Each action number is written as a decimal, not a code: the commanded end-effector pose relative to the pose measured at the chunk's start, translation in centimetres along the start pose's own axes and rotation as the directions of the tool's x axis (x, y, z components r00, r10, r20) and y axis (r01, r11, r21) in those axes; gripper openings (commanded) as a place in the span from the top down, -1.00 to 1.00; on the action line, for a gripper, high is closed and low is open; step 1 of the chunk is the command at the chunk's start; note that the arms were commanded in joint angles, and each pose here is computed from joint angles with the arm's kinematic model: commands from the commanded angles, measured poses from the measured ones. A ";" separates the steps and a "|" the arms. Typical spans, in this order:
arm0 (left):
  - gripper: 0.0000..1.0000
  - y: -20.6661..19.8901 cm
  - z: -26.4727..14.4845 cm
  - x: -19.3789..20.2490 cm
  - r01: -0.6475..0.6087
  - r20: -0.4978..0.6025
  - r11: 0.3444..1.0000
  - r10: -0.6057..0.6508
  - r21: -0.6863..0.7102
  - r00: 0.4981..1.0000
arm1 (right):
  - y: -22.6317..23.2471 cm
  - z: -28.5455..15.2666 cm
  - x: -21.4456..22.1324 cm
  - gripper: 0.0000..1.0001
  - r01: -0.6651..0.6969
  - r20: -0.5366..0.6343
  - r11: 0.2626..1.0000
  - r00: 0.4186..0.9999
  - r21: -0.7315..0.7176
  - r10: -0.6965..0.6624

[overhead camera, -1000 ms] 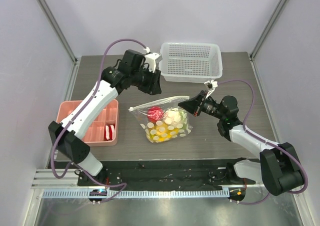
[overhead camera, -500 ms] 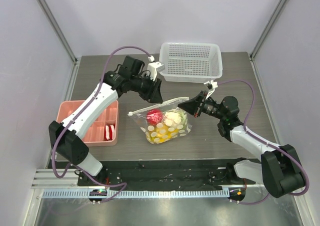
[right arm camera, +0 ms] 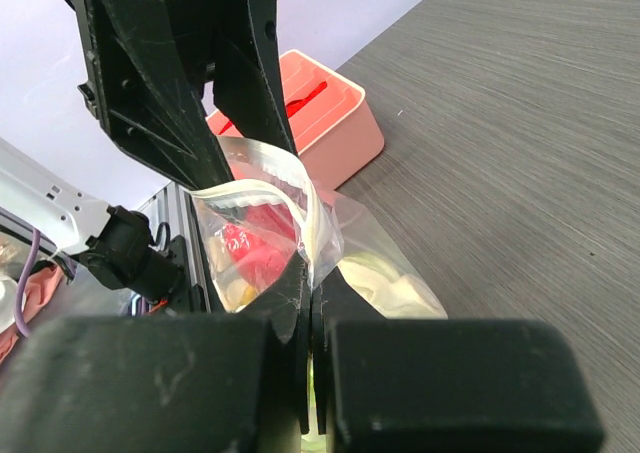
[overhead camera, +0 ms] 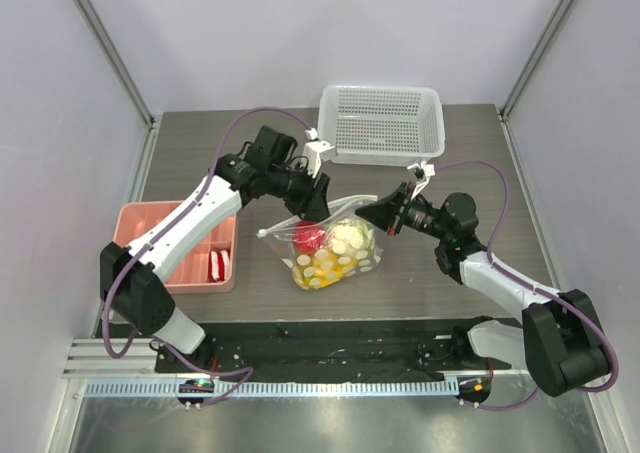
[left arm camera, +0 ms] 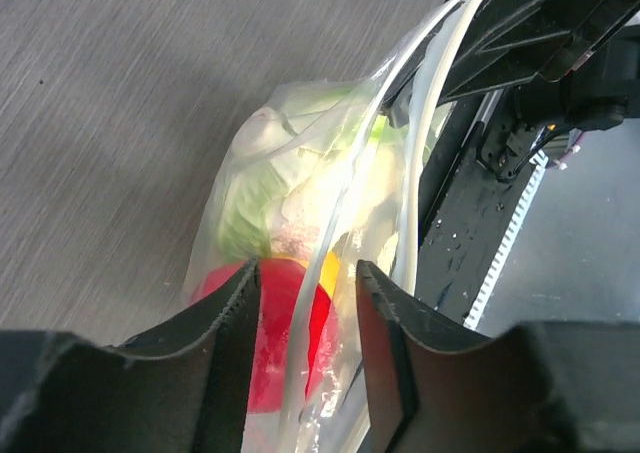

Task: Open the zip-top bag and remove the fake food

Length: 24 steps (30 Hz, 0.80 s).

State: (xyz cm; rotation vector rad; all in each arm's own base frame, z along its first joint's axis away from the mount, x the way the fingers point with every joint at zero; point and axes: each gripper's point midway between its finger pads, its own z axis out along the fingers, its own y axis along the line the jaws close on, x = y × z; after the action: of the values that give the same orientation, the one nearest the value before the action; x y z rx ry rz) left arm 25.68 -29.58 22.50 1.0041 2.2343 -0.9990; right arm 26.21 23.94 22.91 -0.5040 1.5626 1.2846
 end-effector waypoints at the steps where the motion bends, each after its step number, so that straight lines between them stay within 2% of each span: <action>1: 0.09 -1.6 -1.9 -1.9 -0.062 0.102 0.998 0.060 0.013 0.993 | 1.8 0.4 -2.8 0.98 0.100 0.064 0.994 0.993 -0.054 -0.096; 4: 0.23 -1.6 -2.0 -2.0 -0.059 0.103 0.998 0.058 0.006 0.993 | 1.9 0.4 -2.8 0.98 0.105 0.066 0.993 0.993 -0.058 -0.101; 5: 0.40 -1.5 -2.0 -1.9 -0.052 0.098 0.999 0.052 0.000 0.994 | 2.0 0.5 -2.8 0.98 0.103 0.065 0.993 0.993 -0.059 -0.099; 10: 0.90 -0.4 -2.0 -2.3 0.010 0.086 0.998 -0.004 -0.067 0.996 | 1.1 1.4 -2.7 0.98 0.091 0.039 0.996 0.995 -0.021 -0.090; 11: 1.00 0.3 -2.3 -2.4 0.026 0.087 0.993 -0.016 -0.117 0.996 | 0.5 1.8 -2.4 0.86 0.079 0.022 0.997 0.997 -0.001 -0.079; 13: 1.00 1.2 -3.2 -3.0 0.070 0.115 0.977 -0.047 -0.201 0.992 | -0.7 3.0 -2.4 0.47 0.066 -0.007 0.994 0.998 0.083 -0.066; 14: 1.00 2.7 -4.1 -3.2 0.095 0.135 0.949 -0.057 -0.302 0.989 | -2.1 3.0 -1.1 0.16 0.027 -0.060 0.986 0.998 0.162 -0.018; 16: 1.00 3.3 -6.4 -3.8 0.143 0.174 0.906 -0.078 -0.398 0.982 | -3.9 3.2 -2.3 -0.13 0.060 -0.050 0.957 0.998 0.284 -0.048; 17: 1.00 4.3 -7.8 -4.0 0.169 0.204 0.861 -0.079 -0.479 0.976 | -4.5 2.8 -2.0 -0.35 0.051 -0.062 0.944 0.998 0.326 -0.032; 19: 0.99 3.7 -9.8 -4.6 0.222 0.255 0.834 -0.102 -0.506 0.962 | -5.6 2.4 -2.4 -0.53 0.048 -0.043 0.917 0.999 0.395 -0.033; 22: 0.99 2.8 -10.4 -5.1 0.289 0.304 0.829 -0.153 -0.479 0.940 | -6.4 2.1 -3.3 -0.64 0.008 -0.003 0.889 1.000 0.457 -0.007; 24: 1.00 1.6 -9.5 -5.4 0.294 0.311 0.851 -0.165 -0.434 0.936 | -6.8 2.0 -3.6 -0.65 -0.008 -0.014 0.866 1.000 0.501 0.017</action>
State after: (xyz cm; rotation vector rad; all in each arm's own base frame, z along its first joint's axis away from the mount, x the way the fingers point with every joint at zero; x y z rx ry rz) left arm 29.40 -23.63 27.63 0.5040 2.3140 -0.5365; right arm 31.90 24.21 21.75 -0.3017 1.7996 0.9714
